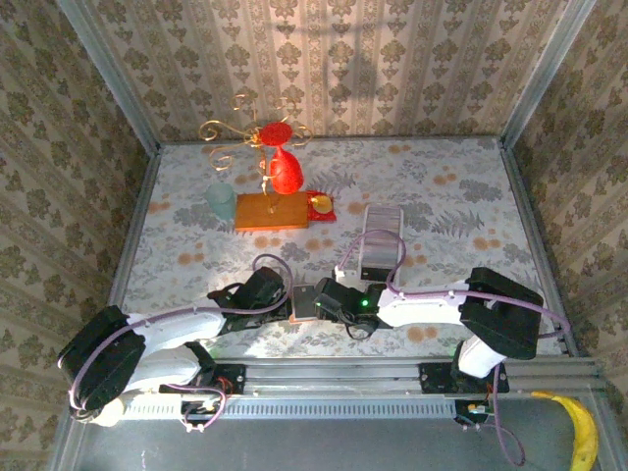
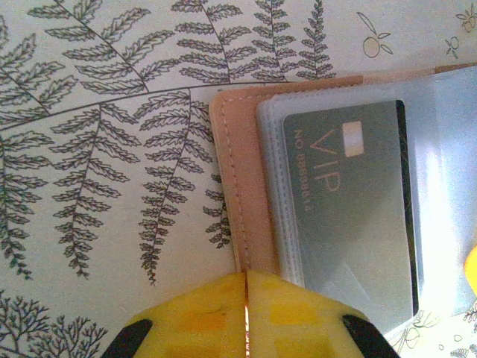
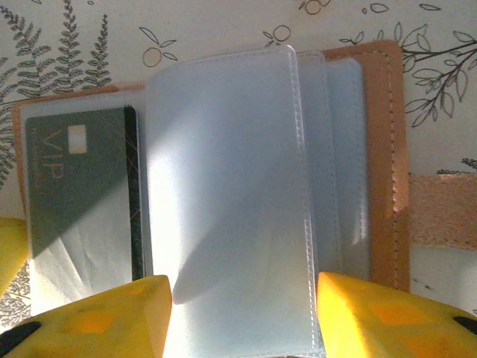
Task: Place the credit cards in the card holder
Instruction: Flip over the card slot in the card holder.
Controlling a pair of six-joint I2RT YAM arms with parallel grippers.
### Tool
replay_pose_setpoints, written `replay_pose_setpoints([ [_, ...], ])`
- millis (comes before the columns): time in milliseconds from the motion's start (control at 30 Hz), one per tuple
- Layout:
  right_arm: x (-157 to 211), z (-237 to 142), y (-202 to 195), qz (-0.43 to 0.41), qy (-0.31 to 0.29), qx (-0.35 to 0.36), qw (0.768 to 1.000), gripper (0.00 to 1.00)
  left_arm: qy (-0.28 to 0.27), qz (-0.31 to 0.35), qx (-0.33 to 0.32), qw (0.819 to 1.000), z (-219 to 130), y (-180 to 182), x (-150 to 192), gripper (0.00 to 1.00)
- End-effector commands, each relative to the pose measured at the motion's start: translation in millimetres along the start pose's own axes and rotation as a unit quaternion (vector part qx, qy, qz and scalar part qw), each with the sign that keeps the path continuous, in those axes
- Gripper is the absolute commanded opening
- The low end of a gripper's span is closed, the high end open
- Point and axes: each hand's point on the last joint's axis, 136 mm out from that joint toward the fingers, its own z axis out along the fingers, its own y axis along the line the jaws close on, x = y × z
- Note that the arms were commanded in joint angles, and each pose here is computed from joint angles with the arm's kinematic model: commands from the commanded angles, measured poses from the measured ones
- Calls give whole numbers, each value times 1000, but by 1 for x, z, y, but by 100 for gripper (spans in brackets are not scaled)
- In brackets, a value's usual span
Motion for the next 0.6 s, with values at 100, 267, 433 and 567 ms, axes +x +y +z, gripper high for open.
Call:
replay_pose_setpoints([
  [100,3,4,19,19,10,-34,999,56,44,-1,-42,998,6,28,29,9],
  [267,-3,0,33,46,-5,-76,996,57,45,-1,-43,998,7,29,30,9],
  [433,-10,-5,42,50,-14,-92,994,57,44,0,-45,998,8,29,30,9],
  [567,-15,-11,45,63,-26,-110,992,56,47,1,-46,998,8,30,31,9],
])
